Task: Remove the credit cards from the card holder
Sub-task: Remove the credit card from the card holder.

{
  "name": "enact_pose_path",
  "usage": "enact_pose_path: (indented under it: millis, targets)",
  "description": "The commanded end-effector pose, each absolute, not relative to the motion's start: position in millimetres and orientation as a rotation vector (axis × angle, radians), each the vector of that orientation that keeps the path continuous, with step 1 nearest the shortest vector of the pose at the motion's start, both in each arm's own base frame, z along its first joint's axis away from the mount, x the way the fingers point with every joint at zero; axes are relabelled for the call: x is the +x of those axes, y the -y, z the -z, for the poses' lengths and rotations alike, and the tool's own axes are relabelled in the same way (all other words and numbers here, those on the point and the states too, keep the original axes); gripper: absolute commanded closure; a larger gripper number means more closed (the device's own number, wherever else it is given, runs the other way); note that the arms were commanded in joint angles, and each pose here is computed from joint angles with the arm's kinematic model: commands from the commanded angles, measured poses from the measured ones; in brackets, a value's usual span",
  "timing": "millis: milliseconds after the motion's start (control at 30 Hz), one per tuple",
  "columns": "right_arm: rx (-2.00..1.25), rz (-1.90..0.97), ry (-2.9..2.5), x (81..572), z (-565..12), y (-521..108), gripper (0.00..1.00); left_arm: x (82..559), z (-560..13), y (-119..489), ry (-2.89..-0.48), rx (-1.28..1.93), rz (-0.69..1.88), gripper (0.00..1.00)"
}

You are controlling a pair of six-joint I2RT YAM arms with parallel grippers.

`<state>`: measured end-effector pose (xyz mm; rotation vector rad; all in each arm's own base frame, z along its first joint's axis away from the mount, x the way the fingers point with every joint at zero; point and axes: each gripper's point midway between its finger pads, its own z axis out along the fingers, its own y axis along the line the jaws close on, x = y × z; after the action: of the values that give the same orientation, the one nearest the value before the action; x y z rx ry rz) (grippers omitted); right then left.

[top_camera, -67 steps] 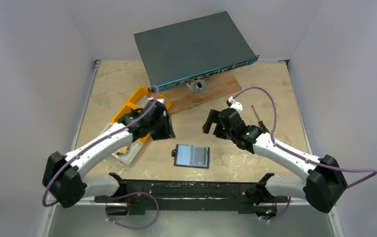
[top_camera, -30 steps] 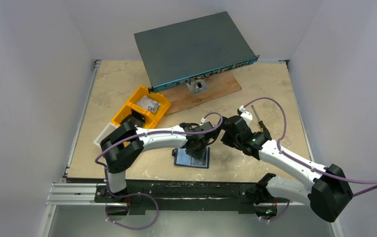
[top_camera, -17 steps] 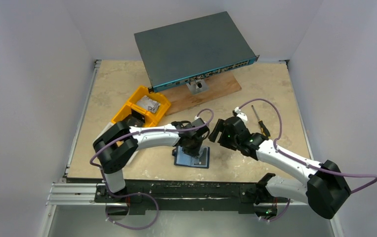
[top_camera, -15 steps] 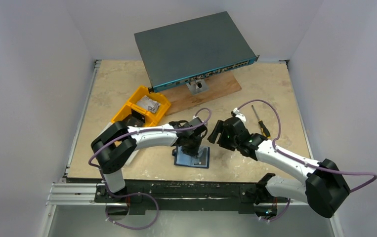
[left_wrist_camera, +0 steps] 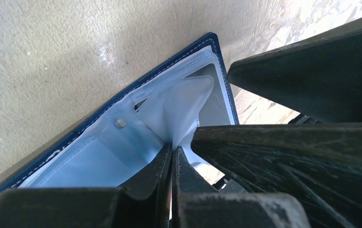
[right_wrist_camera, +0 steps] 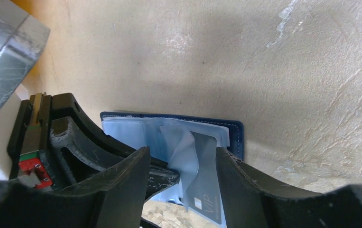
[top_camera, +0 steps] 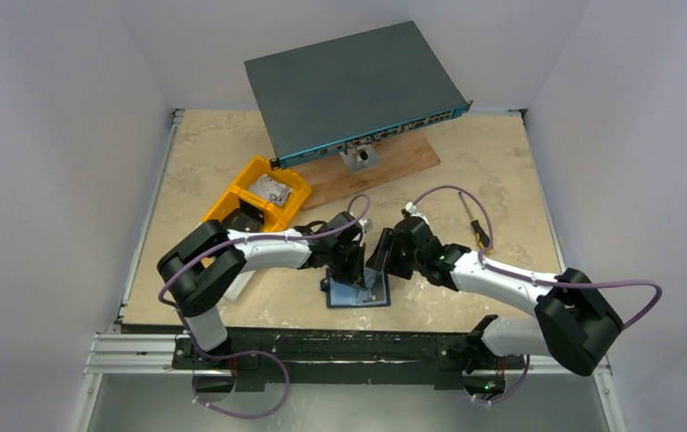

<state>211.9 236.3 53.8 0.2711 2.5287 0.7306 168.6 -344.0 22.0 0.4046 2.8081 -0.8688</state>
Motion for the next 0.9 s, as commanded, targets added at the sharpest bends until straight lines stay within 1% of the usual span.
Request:
enact_pose_path:
  millis: [0, 167, 400, 633, 667, 733, 867]
  targets:
    - [0.253, -0.770, -2.497, 218.9, -62.3, -245.4, 0.47, 168.4, -26.5, 348.4, -2.779, 0.404, 0.939, 1.00]
    - [0.261, -0.768, -2.502, 218.8, -55.6, -245.8, 0.51, 169.4, -27.1, 350.5, -2.764, 0.405, 0.976, 1.00]
    - [0.260, -0.776, -2.527, 214.9, -48.2, -246.9, 0.64, 171.2, -30.6, 354.1, -2.743, 0.423, 1.011, 1.00]
    - [0.261, -0.766, -2.525, 216.0, -51.2, -246.1, 0.87, 172.8, -33.3, 351.4, -2.749, 0.429, 0.996, 1.00]
    - [0.259, -0.764, -2.526, 216.1, -51.7, -246.1, 0.89, 173.1, -33.7, 350.7, -2.750, 0.431, 0.990, 0.98]
    - [0.254, -0.761, -2.528, 216.5, -52.5, -246.4, 0.92, 174.1, -36.5, 348.2, -2.751, 0.429, 0.970, 0.90]
    - [0.240, -0.771, -2.532, 215.9, -54.9, -248.5, 0.95, 175.5, -46.1, 342.1, -2.740, 0.432, 0.934, 0.76]
